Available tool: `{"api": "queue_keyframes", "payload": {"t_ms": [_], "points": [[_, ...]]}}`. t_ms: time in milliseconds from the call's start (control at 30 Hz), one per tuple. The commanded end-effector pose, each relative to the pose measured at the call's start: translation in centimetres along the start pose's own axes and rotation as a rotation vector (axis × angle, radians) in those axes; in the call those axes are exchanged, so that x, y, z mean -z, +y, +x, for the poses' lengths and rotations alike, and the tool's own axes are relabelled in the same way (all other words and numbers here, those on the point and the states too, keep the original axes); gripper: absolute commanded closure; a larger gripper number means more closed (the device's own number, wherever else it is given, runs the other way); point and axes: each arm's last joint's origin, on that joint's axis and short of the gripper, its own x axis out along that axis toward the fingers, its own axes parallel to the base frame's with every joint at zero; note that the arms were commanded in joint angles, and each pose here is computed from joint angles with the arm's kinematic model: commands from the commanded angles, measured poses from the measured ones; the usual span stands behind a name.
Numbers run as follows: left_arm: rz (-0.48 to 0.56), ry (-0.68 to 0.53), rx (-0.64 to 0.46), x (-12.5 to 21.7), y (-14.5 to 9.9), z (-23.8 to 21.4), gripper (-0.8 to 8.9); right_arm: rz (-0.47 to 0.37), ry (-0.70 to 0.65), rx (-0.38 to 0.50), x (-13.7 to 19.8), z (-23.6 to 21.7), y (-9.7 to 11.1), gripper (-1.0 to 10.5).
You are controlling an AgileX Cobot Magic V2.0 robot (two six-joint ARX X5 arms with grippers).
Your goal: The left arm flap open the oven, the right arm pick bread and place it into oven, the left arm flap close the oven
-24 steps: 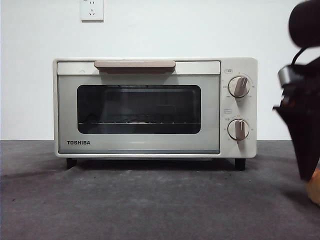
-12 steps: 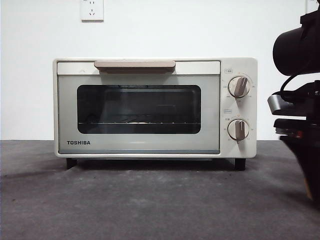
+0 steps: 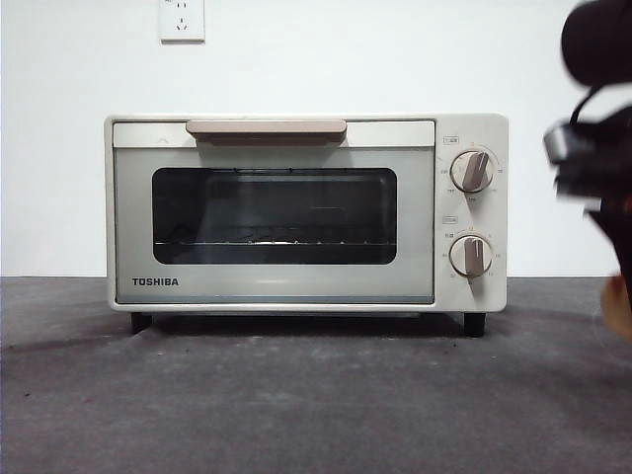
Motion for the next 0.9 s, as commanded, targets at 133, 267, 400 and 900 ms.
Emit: {"api": "queue_keyframes", "payload": {"t_ms": [133,267,400,900], "points": [[-0.012,0.028,0.002,-0.7,0.4,1.3,3.73,-0.023,-0.165,-0.110,1.2,-4.4,0.2,8.1],[-0.027,0.068,-0.002,-0.8,0.9,2.6,5.98,-0.043,-0.288,-0.190,2.6,-7.0,0.1,8.1],[-0.041,0.108,-0.003,-1.2,1.3,4.1,7.77,-0.073,-0.439,-0.264,4.3,-9.7,-0.1,8.1],[0.096,0.238,0.099,-5.1,1.7,12.7,7.98,-0.174,-0.693,-0.515,9.0,-14.3,-0.8,8.1]]}}
